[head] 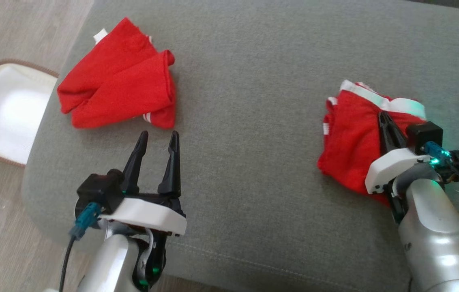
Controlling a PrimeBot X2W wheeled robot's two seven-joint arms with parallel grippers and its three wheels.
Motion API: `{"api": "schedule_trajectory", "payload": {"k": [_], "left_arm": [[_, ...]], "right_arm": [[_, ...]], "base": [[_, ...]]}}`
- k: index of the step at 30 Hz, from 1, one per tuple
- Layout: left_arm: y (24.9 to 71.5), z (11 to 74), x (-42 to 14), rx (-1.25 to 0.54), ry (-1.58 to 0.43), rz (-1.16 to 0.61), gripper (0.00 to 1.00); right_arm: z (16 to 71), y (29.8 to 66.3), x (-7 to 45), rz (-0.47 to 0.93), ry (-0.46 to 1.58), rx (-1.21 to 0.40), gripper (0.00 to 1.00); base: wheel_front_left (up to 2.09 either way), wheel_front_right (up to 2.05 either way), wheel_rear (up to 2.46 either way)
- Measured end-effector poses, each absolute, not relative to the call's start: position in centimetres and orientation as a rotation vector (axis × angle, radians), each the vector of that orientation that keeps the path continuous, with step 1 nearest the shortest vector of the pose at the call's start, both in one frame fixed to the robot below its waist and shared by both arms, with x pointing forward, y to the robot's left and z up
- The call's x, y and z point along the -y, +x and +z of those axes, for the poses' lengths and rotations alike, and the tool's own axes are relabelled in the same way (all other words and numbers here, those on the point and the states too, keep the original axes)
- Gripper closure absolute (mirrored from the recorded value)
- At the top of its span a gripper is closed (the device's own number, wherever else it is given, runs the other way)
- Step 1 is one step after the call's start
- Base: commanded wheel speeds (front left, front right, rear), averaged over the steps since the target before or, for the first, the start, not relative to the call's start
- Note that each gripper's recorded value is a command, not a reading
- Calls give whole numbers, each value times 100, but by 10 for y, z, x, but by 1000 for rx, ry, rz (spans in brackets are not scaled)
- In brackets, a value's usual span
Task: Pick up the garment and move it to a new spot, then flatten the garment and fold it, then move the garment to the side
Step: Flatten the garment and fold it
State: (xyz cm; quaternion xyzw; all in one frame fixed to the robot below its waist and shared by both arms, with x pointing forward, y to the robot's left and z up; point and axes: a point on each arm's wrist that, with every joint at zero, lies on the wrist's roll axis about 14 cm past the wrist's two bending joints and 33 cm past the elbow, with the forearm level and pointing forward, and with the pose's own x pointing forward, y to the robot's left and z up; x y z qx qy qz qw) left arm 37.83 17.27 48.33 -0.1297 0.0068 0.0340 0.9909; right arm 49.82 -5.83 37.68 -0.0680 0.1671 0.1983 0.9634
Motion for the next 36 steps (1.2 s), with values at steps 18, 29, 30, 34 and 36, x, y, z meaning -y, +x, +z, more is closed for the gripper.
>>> {"api": "schedule_trajectory", "payload": {"k": [18, 29, 30, 34, 36], "left_arm": [[379, 518, -136, 86, -243, -62, 0], [372, 518, -117, 81, -233, -122, 0], [370, 516, -116, 75, -234, -123, 0], [362, 510, -115, 58, -237, -123, 0], [360, 509, -113, 56, -230, -129, 0]], "right_arm": [[466, 455, 115, 239, -4, -86, 100], [482, 405, 159, 118, 39, -21, 0], [481, 401, 161, 114, 42, -24, 0], [477, 388, 166, 95, 65, -36, 0], [477, 385, 168, 89, 64, -39, 0]], "base": [[0, 0, 0], [0, 0, 0], [0, 0, 0], [0, 0, 0], [0, 0, 0]]}}
